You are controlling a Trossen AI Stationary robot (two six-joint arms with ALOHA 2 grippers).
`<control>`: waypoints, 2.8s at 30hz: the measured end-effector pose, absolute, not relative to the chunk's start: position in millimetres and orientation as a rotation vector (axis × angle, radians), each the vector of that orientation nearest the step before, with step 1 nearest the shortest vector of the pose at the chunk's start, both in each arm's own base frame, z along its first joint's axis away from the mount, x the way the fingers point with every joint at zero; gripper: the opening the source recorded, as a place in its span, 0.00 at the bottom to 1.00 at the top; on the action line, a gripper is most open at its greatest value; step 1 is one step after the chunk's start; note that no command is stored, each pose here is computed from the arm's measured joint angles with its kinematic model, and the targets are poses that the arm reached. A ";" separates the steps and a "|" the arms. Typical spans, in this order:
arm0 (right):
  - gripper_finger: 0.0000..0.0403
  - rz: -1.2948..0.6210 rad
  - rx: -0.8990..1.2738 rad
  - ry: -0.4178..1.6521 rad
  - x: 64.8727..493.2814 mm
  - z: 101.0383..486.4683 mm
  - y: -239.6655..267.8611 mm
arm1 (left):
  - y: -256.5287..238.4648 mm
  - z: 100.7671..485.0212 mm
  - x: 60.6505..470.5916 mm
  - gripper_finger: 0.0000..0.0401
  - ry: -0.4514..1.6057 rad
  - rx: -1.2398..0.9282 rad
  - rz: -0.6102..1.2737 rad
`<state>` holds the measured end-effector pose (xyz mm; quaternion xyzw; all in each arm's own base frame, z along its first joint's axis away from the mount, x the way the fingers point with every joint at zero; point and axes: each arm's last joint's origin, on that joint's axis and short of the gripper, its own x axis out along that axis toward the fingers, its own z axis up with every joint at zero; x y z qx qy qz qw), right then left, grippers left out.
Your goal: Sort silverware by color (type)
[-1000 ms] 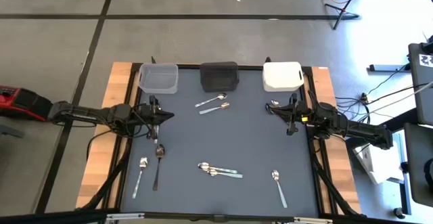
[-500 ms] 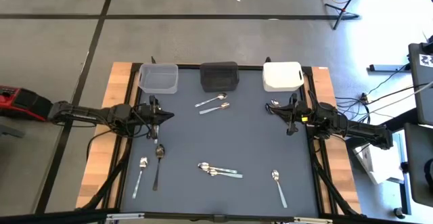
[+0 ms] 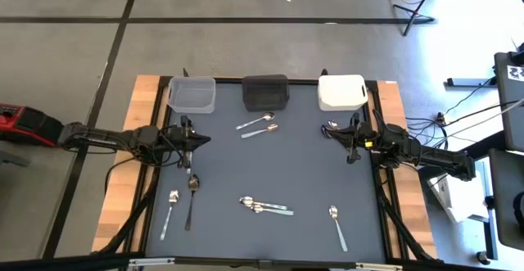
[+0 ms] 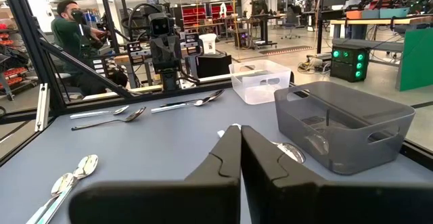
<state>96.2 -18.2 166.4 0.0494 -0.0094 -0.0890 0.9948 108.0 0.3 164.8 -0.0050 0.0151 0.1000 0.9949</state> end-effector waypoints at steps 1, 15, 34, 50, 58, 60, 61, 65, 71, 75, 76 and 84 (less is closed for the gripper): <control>0.00 -0.179 0.099 -0.019 96.2 166.5 -18.2 | 0.3 164.9 108.0 0.02 0.030 -0.010 0.200; 0.00 -0.179 0.098 -0.025 96.2 166.9 -18.2 | 2.1 165.8 107.6 0.02 0.039 0.138 0.260; 0.00 -0.409 0.127 0.080 101.8 194.1 -25.8 | 5.4 198.9 109.1 0.02 -0.305 0.088 0.259; 0.04 -0.695 0.288 0.761 135.7 220.8 -36.9 | 8.3 195.8 130.7 0.02 -0.276 0.148 0.185; 0.32 -0.646 0.396 1.112 154.1 193.3 -38.2 | 8.3 196.8 130.5 0.02 -0.285 0.150 0.186; 0.37 -0.634 0.435 1.181 158.5 184.2 -43.7 | 8.3 196.8 130.6 0.02 -0.285 0.145 0.185; 0.39 -0.639 0.450 1.212 159.9 179.8 -47.7 | 8.2 196.8 130.6 0.02 -0.285 0.145 0.185; 0.43 -0.672 0.527 1.316 162.2 162.9 -65.5 | 8.2 196.8 130.6 0.02 -0.285 0.146 0.185; 0.40 -0.636 0.593 1.393 164.6 145.7 -82.0 | 8.2 196.7 130.6 0.02 -0.284 0.146 0.185; 0.35 -0.631 0.572 1.431 165.7 139.8 -85.7 | 8.2 196.7 130.6 0.02 -0.284 0.146 0.185; 0.33 -0.619 0.557 1.434 166.5 139.3 -85.9 | 8.2 196.7 130.6 0.02 -0.284 0.146 0.185; 0.12 -0.587 0.536 1.427 168.2 138.4 -86.4 | 8.2 196.7 130.6 0.02 -0.284 0.146 0.185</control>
